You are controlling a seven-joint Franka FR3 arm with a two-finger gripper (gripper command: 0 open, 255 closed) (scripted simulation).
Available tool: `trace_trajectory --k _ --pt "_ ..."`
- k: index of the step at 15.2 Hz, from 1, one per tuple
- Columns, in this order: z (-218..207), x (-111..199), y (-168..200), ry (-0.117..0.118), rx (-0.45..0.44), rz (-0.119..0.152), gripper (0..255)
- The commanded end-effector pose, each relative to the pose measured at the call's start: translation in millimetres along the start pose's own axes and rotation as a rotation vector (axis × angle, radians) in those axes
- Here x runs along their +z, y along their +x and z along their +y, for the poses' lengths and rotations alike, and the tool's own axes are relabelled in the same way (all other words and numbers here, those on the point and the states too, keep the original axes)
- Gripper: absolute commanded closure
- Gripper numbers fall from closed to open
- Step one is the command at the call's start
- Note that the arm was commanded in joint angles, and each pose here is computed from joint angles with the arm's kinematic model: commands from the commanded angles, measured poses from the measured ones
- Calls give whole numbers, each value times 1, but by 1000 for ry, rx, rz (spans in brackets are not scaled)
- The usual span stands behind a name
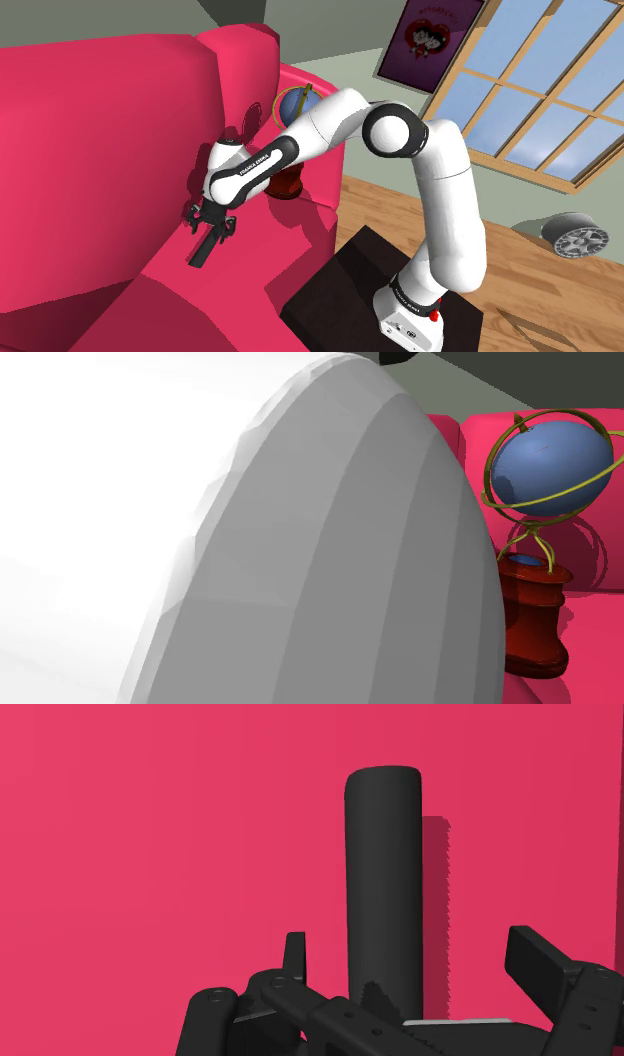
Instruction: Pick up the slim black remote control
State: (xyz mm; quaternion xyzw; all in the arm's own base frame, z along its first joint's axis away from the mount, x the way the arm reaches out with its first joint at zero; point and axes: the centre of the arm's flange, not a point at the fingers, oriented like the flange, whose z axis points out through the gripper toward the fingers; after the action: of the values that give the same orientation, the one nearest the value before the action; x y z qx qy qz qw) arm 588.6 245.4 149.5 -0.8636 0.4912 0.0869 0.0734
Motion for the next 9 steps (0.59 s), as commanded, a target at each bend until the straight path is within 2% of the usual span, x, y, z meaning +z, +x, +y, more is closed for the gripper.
trace_trajectory --k 1,6,8,9 --pt "-1 11 2 0 7 -1 0" --pt "0 40 9 0 7 -1 0" --pt "0 40 9 0 7 -1 0" --pt "0 40 8 0 7 -1 255"
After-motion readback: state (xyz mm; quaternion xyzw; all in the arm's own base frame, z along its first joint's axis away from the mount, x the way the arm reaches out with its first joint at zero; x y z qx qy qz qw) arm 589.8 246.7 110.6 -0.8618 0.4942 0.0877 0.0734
